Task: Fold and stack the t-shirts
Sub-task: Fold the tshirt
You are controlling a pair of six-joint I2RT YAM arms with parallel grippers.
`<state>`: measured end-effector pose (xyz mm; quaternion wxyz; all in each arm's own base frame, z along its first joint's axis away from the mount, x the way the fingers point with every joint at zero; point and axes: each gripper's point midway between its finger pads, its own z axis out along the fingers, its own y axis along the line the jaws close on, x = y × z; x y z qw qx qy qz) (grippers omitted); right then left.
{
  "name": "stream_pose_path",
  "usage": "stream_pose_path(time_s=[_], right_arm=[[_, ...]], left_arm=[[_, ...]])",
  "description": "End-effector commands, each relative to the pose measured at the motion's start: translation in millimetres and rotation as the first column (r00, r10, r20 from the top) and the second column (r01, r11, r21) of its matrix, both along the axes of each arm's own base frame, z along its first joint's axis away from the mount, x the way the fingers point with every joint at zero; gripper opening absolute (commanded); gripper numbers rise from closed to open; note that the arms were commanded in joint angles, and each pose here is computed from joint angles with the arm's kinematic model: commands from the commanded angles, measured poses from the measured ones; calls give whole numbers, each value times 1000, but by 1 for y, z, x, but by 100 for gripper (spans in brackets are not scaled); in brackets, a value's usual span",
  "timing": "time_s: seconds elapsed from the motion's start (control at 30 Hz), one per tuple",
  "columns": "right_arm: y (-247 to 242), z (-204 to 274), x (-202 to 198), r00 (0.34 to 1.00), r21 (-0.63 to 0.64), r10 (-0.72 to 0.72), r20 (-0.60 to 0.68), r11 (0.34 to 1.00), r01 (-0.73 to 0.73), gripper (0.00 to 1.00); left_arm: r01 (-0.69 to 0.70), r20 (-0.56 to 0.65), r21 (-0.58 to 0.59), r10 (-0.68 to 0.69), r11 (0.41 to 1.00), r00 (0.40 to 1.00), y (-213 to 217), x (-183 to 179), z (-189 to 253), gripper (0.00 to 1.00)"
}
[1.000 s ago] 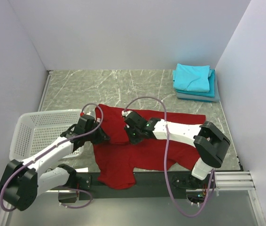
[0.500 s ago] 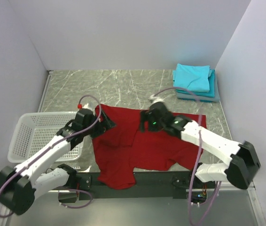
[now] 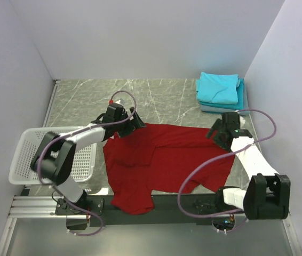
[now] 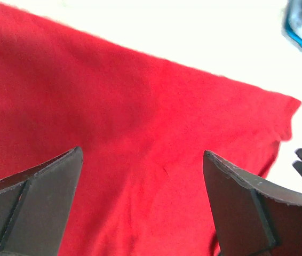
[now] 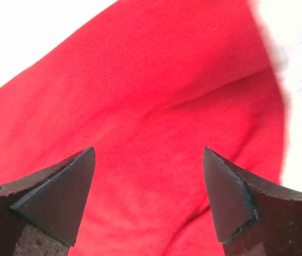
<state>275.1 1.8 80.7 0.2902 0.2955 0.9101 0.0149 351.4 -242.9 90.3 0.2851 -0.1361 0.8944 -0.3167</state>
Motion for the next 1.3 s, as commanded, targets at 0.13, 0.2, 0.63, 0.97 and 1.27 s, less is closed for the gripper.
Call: stream_pose_path(time_s=[0.13,0.2,0.63,0.97,1.27], right_arm=[[-24,8,39,999,-19,25,29,1000,-24,87],[-20,10,55,998,-4,44,50,999,-44,87],[-30,-64,20,979,-16,-36,-200,999,34,84],[-74,-47,-5,957,-126,-209,-201,974,186,84],[-41,3,33,1000,19,3,12,1000,-3,84]], left_arm=[[-11,1,-59,11,998,1000,11,41,-25,99],[-16,-9,-52,16,999,1000,15,41,-33,99],[-70,-59,-20,69,997,996,40,44,-57,99],[-126,-61,13,126,992,990,62,50,-56,99],[-104,-54,-12,103,994,993,57,54,-48,98]])
